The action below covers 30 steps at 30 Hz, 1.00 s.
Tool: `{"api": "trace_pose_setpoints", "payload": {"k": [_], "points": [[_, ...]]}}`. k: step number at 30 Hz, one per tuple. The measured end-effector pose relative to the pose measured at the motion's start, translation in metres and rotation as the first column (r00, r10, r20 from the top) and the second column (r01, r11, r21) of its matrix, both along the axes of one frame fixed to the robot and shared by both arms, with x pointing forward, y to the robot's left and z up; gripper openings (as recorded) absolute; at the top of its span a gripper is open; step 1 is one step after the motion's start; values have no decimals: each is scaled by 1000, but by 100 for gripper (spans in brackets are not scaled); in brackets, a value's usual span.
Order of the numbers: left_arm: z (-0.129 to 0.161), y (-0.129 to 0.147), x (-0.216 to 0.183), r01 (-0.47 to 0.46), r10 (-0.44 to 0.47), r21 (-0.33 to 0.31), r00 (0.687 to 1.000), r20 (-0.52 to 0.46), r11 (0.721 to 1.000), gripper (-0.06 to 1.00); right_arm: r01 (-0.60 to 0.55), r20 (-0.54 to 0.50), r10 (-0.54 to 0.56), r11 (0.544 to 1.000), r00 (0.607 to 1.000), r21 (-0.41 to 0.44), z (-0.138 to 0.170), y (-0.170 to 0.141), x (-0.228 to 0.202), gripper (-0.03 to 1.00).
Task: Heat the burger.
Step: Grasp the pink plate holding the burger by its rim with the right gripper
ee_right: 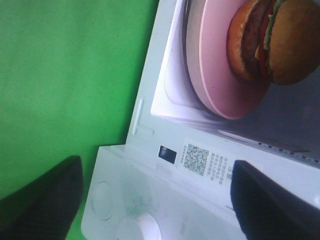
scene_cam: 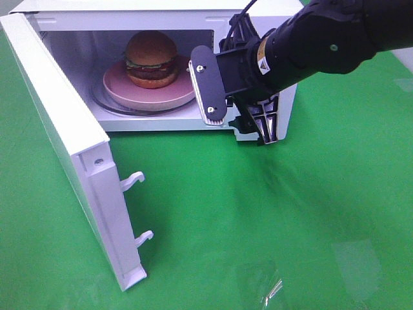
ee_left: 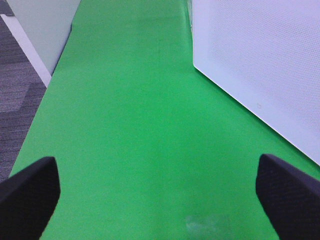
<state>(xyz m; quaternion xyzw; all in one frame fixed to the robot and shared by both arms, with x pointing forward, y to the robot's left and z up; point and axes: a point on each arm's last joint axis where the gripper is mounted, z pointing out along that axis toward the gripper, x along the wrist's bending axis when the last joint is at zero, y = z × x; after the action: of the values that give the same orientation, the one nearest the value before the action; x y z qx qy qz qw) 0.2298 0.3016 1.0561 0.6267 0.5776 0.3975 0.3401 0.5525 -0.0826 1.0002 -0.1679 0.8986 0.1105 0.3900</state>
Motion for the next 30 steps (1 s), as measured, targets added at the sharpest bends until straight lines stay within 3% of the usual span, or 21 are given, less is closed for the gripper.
{"api": "trace_pose_setpoints", "payload": {"k": [12,19,30], "points": [[0,0,0,0,0,0,1000,0,1000,99,-31,-11,31,999,999,19,-26,30,24,78],[0,0,0,0,0,0,1000,0,1000,99,-31,-21,32,998,999,47,-41,40,34,86],[0,0,0,0,0,0,1000,0,1000,99,-24,-17,25,997,1000,69,-60,60,60,87]]}}
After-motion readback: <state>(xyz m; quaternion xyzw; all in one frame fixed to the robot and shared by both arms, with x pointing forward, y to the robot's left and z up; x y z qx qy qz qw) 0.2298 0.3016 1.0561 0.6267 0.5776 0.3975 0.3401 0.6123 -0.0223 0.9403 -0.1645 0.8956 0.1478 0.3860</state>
